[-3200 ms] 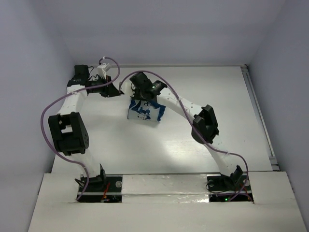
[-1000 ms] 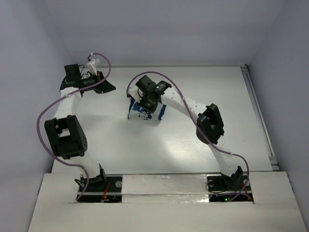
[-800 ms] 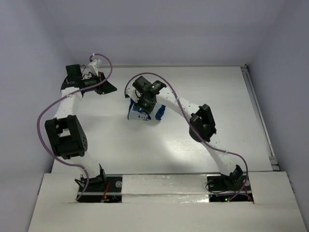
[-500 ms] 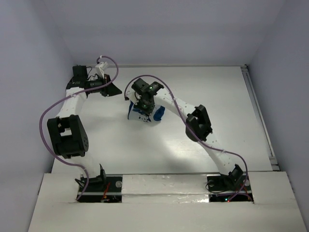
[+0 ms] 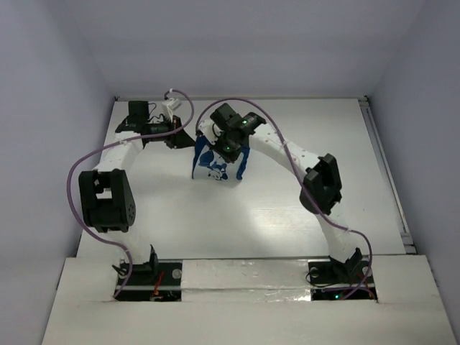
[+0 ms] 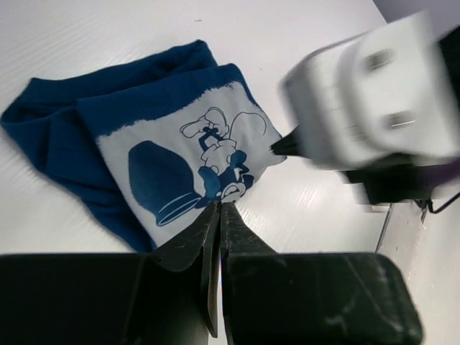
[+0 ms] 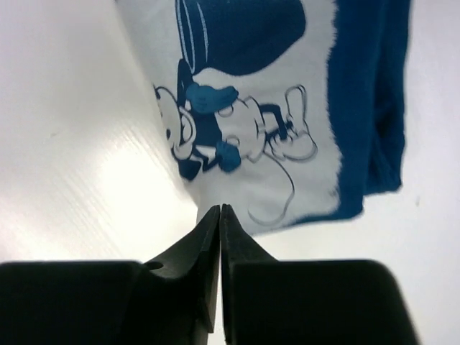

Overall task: Fold and stack the t-shirts
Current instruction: Fold the long partially folded tshirt into a neat square

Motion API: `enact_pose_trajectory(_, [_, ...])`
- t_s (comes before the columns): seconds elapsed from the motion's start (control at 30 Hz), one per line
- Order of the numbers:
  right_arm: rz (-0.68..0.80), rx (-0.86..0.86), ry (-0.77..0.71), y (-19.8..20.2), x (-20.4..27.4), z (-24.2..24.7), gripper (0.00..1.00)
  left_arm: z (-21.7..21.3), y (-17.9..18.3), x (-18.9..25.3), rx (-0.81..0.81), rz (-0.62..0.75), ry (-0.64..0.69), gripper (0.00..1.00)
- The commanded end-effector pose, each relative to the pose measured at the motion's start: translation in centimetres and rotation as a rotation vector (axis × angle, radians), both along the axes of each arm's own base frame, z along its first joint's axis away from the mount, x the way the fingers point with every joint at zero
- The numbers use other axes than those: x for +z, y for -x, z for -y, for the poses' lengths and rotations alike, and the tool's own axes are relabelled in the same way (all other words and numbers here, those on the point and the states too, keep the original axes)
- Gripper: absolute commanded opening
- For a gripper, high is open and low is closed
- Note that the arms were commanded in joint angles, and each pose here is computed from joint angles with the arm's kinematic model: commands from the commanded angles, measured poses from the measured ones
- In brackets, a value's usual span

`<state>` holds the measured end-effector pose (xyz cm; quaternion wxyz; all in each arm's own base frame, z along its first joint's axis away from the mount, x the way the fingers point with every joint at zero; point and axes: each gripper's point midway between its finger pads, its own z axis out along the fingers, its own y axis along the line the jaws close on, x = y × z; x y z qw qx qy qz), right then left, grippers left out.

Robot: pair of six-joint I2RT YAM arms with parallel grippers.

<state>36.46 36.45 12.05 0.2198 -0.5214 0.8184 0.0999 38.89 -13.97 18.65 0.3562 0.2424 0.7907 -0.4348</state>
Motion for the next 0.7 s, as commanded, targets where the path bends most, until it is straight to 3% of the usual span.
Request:
enact_pose_trajectory(0.0, [0.069,-0.02,-0.107,-0.6,3.9,0.5,0.1,1.7,0.1,-0.7,-0.043,0.022,0.001,0.0])
enact_pose_trajectory(0.13, [0.072,-0.11,-0.108,-3.0,3.4,2.9,0.15,3.3,0.8,-1.6,-0.088,-0.001,0.02,0.0])
enact_pose_trajectory(0.23, [-0.07,-0.136,-0.131,-3.3,1.1,3.9,0.17,3.8,0.9,-2.2,-0.086,-0.012,0.041,0.0])
enact_pose_trajectory(0.47, [-0.259,-0.121,-0.22,-3.7,-0.3,3.3,0.41,3.8,0.5,-1.8,-0.075,0.001,0.044,0.0])
enact_pose_trajectory(0.67, [-0.279,-0.166,-0.254,-5.3,-0.5,4.5,0.42,3.8,0.4,-1.5,-0.077,0.006,0.041,0.0])
